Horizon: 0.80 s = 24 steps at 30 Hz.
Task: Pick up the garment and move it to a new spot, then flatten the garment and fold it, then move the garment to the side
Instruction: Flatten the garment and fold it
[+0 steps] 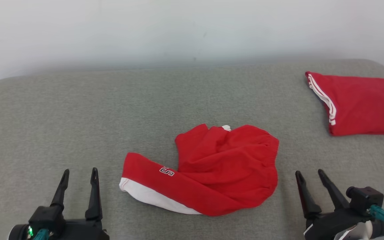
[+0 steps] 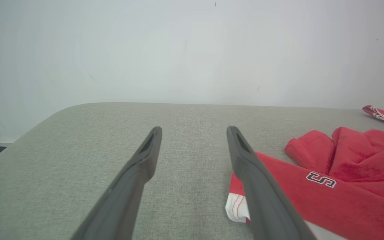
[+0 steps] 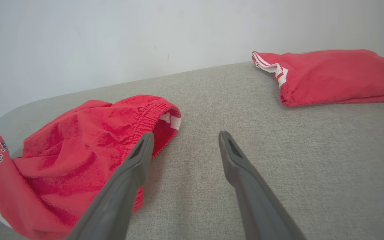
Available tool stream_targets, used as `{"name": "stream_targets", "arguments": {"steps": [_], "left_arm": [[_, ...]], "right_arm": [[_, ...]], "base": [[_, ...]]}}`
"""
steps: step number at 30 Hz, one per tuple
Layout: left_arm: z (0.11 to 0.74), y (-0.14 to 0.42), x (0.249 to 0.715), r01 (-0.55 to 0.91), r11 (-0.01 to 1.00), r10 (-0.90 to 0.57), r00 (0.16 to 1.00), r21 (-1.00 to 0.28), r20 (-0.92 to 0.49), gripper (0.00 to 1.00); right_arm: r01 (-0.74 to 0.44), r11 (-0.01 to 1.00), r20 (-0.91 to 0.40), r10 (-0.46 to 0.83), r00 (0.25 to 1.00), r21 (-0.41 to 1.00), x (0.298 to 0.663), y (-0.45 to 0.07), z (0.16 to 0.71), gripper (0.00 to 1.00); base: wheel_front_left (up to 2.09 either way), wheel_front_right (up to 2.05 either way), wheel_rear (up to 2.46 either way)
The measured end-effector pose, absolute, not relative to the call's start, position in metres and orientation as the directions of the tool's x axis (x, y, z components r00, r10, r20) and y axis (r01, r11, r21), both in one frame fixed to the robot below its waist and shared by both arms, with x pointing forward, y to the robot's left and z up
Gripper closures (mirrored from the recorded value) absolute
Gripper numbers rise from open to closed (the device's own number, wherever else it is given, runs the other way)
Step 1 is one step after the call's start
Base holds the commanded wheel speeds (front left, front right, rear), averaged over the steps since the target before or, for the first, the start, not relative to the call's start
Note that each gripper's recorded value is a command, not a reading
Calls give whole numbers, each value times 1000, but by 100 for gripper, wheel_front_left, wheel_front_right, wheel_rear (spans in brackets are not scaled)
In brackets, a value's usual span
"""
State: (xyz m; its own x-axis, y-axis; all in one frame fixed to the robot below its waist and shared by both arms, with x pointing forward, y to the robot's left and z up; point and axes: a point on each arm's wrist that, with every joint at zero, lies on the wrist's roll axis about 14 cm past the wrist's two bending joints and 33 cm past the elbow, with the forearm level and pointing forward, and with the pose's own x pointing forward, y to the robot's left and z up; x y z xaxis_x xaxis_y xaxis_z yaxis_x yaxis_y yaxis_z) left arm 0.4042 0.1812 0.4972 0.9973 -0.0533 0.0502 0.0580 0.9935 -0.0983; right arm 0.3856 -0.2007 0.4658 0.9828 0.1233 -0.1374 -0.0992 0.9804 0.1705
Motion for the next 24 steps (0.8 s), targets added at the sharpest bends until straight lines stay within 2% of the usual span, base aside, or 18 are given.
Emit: {"name": "stream_targets", "arguments": {"steps": [10,20,21,22,23,24], "left_arm": [[531,238,363,-122,991,129,980,-51,154,0],[521,245,337,-153,988,155,980,-24,126,0],[521,244,336,-153,988,155,980,-26,125,0],[520,243,335,-151,988,153,980,-28,124,0],[520,242,335,-151,988,153,981,-30,123,0],[519,241,334,-146,989,149,982,-31,120,0]], "right_arm": [[-206,961,-259,250,933,187,381,-166,444,0],[-292,937,-370,344,863,190,380,-140,427,0],[-292,935,-374,348,860,200,380,-138,426,35],[-295,935,-387,351,853,198,380,-137,424,87],[-301,934,-392,355,849,194,381,-136,423,100],[-304,933,-393,357,847,192,382,-135,422,100]], "base": [[0,0,0],[0,0,0],[0,0,0],[0,0,0],[0,0,0],[0,0,0]]}}
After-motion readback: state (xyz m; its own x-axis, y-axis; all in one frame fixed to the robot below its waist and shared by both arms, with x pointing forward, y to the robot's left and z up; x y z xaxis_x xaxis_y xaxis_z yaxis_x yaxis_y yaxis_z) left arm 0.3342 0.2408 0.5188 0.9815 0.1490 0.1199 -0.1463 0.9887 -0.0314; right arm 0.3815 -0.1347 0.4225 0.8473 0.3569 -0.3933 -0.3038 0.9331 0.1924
